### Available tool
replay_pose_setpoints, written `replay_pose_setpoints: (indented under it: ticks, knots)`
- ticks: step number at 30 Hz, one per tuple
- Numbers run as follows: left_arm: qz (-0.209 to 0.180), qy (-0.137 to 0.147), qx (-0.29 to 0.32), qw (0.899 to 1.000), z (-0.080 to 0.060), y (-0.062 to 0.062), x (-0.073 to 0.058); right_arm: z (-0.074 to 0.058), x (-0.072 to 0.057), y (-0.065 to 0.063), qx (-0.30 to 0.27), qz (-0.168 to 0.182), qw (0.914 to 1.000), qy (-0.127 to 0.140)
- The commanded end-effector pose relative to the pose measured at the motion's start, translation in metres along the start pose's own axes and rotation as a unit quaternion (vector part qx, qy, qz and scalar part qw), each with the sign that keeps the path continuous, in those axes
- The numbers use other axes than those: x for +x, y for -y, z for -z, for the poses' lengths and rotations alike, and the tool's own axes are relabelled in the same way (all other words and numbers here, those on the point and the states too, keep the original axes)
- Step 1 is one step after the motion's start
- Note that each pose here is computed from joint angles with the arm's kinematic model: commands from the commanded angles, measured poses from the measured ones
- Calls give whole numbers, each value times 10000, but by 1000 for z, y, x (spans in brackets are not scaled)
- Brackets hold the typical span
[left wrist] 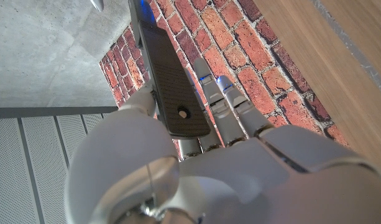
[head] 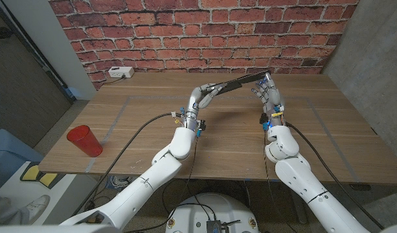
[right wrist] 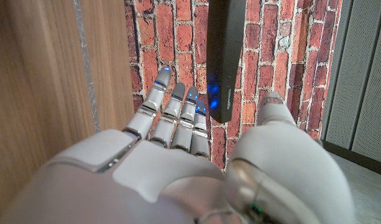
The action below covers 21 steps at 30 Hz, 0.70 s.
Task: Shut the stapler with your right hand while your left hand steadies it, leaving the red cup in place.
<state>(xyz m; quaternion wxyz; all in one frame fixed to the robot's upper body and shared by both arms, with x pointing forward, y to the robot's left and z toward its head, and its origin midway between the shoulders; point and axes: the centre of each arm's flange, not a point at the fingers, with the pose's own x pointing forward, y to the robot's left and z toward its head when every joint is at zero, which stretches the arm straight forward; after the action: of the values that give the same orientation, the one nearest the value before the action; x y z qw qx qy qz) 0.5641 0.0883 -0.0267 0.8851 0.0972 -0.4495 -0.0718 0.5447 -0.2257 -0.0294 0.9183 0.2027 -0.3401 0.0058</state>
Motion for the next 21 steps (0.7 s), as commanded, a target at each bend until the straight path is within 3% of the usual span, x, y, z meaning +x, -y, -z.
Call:
replay_pose_setpoints:
  ticks: [1,21]
  knots:
    - [111,-7,24,9999,-1,1,-1,-11,2,3,-152,187,9997,-66]
    - [278,-119,48,9995,2,0,-1,-21,2,-2,-440,534,9975,-174]
